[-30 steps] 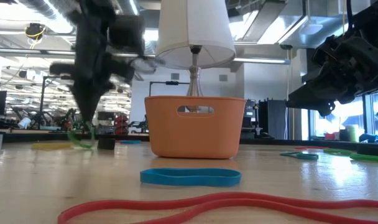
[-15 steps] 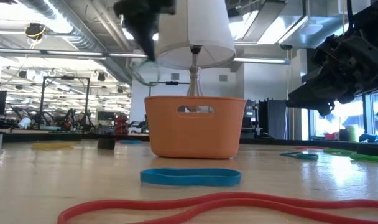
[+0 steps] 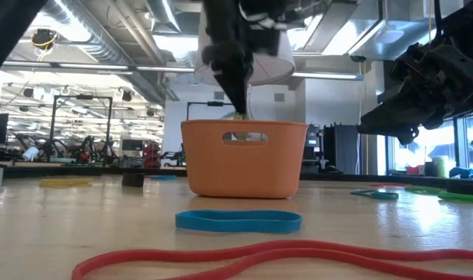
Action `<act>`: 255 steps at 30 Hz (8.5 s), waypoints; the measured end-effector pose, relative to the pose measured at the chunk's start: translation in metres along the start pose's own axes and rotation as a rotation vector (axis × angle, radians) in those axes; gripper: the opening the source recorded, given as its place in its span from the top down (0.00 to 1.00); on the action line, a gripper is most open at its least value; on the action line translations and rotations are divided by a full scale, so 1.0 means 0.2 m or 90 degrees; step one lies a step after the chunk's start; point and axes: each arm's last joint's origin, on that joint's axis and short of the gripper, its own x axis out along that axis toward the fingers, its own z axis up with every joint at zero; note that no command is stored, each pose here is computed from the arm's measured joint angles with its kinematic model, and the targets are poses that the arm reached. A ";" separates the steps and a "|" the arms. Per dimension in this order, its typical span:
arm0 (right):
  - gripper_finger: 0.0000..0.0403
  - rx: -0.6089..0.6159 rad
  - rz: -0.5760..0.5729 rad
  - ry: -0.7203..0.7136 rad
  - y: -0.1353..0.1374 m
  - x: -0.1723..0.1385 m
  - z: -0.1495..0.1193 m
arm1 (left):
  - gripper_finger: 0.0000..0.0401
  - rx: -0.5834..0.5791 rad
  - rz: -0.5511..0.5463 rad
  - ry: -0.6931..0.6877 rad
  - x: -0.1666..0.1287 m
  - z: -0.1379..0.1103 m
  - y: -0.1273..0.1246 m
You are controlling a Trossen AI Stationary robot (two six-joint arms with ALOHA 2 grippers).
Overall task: Pick and place rubber bands into bin
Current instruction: Put the green rubber band into the orange bin, then put the blue rubber band into the orange bin, then put the black rubber band into the orange bin
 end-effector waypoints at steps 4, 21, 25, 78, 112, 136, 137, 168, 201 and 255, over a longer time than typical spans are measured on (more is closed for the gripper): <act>0.64 -0.001 -0.001 0.002 0.00 0.00 0.00 | 0.99 0.004 -0.020 0.039 0.16 0.02 -0.03; 0.64 -0.001 -0.001 0.003 0.00 0.00 0.00 | 0.79 -0.002 -0.106 0.074 0.39 0.04 -0.09; 0.64 -0.002 -0.002 0.003 0.00 0.00 0.00 | 0.70 -0.005 -0.098 0.075 0.37 0.04 -0.09; 0.64 -0.080 -0.059 0.100 0.10 0.08 0.23 | 0.99 -0.227 0.025 -0.351 0.07 -1.34 -0.46; 0.73 0.061 -0.287 0.671 0.04 0.57 0.19 | 0.99 -0.257 0.060 -0.397 0.10 -1.34 -0.46; 0.99 0.008 -0.294 0.697 0.15 0.47 0.45 | 0.99 -0.277 0.064 -0.405 0.09 -1.34 -0.45; 0.99 0.005 -0.301 0.681 0.17 0.45 0.49 | 1.00 -0.278 0.064 -0.406 0.09 -1.34 -0.45; 1.00 -0.230 -0.254 0.443 0.50 0.68 1.23 | 1.00 -0.280 0.063 -0.412 0.09 -1.34 -0.45; 0.91 -0.210 -0.092 0.693 0.38 1.39 0.46 | 0.99 -0.279 0.062 -0.412 0.09 -1.34 -0.45; 0.67 0.076 -0.062 0.053 -0.10 0.09 0.03 | 0.81 -0.472 0.199 -0.120 -0.26 -1.27 0.10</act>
